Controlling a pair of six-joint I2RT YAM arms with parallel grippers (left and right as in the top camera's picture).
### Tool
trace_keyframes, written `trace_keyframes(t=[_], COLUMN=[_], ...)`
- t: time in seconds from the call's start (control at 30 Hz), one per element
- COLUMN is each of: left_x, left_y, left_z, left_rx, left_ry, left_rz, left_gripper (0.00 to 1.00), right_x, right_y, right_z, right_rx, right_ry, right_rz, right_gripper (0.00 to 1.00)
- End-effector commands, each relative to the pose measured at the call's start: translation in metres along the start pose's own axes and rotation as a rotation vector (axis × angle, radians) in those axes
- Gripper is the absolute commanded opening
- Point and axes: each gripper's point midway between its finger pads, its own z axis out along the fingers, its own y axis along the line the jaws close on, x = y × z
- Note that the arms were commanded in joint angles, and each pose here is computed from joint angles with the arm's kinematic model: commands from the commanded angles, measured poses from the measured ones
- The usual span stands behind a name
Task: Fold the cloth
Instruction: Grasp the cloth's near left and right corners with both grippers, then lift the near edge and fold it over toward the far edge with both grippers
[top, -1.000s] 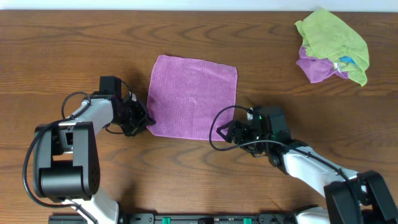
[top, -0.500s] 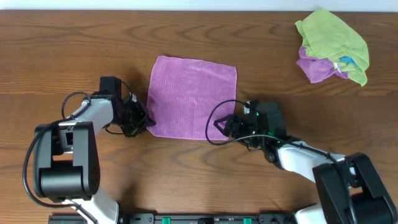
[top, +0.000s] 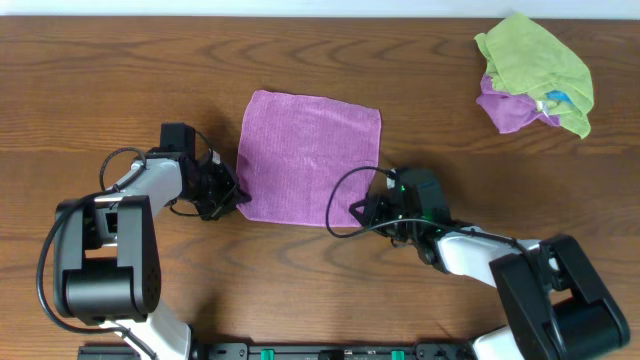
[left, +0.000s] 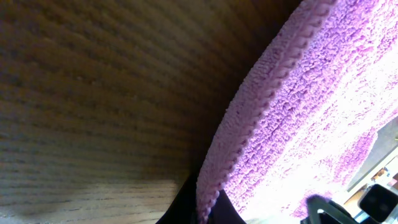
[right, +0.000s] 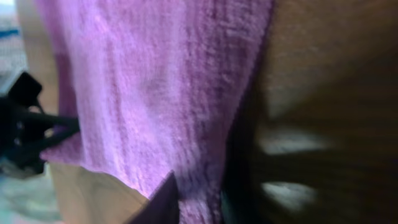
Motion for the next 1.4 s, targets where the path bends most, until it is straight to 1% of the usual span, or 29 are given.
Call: trace_keyframes(t=[0.0,0.13,0.3,0.53,0.83,0.97,1.07,1.17,1.37], left_x=[0.004,0.01,0.025,0.044,0.074,0.08,0.079,0.072,0.036], left_y=[0.004,0.002,0.008,0.02,0.031,0.031,0.018,0.008,-0.03], left_z=[0.003,0.002,-0.005,-0.018,-0.026,-0.03,-0.034,-0.04,-0.058], left_rx=[-0.007,0.009,-0.018,-0.077,-0.122,-0.12,-0.067,-0.046,0.062], left_ry=[0.021,0.049,0.092,0.14,0.253,0.269,0.253,0.191,-0.026], left_rz=[0.01,0.045,0.1,0.154,0.136,0.124,0.133,0.113,0.059], left_gripper=[0.06,0.06,0.06,0.06,0.06,0.06,0.06,0.06,0.06], right_x=[0.017,0.012,0.0,0.01,0.021,0.018,0.012,0.002,-0.024], right_y=[-0.034,-0.025,-0.003,-0.004,-0.003,0.001,0.006,0.01,0.017], right_z=[0.004,-0.001,-0.019,-0.059,-0.078,-0.082,-0.086,-0.09,-0.096], right_rx=[0.108,0.075,0.029,0.12,0.143,0.131,0.127,0.135,0.15], right_ry=[0.026,0.016,-0.037,-0.055,-0.047,-0.065,-0.096,-0.139,-0.258], right_rz=[0.047,0.03,0.0,-0.037,-0.038,-0.047,-0.053,-0.064,-0.087], right_gripper=[0.01,0.01,0.01,0.01,0.01,0.01,0.01,0.01,0.01])
